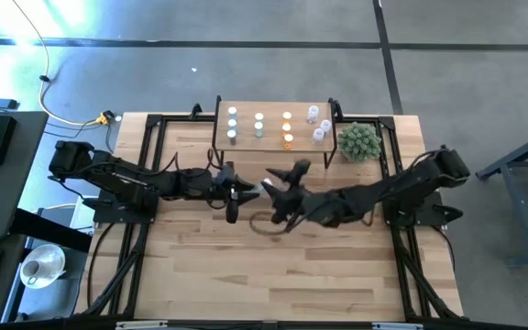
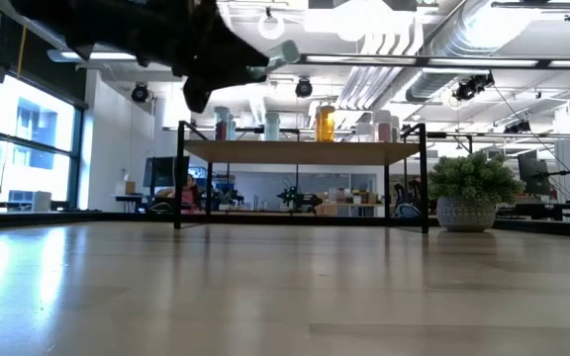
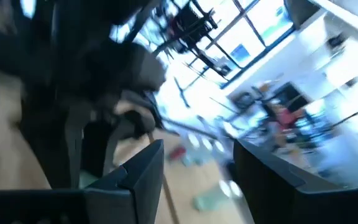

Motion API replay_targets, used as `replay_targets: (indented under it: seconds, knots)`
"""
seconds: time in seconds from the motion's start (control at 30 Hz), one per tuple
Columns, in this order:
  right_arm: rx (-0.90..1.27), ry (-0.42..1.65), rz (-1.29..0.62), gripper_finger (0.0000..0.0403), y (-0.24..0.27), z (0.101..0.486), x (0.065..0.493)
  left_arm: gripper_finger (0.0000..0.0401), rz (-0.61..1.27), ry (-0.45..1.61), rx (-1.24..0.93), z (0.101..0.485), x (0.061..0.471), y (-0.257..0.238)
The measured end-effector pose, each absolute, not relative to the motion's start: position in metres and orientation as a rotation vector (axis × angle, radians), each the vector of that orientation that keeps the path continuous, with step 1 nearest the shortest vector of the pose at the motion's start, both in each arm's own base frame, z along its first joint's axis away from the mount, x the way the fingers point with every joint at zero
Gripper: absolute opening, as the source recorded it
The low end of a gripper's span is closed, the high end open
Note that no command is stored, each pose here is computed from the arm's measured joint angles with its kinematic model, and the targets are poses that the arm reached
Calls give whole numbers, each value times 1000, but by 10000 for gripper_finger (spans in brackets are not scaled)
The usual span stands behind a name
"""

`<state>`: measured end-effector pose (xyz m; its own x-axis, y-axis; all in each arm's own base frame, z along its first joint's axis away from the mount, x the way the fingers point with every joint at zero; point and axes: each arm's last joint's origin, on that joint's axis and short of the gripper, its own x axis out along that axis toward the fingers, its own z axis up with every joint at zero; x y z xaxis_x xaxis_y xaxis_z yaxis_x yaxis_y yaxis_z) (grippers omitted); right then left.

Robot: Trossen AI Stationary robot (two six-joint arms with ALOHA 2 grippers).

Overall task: Pick and place medicine bottles onto shelf by color
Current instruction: Put the light blue pill bottle on the shelf aligned with the other light blue pill bottles

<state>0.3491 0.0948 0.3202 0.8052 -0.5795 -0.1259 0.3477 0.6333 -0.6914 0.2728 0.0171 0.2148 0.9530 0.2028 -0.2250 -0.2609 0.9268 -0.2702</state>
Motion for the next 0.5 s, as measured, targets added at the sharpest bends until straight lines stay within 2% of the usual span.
replay_targets:
  seconds: [0.23, 0.5]
  knots:
    - [-311, 189, -465, 186, 70, 348, 337, 97, 296, 148, -299, 195, 256, 18]
    - [-10, 193, -294, 186, 44, 344, 342, 97, 226, 49, -254, 193, 247, 16]
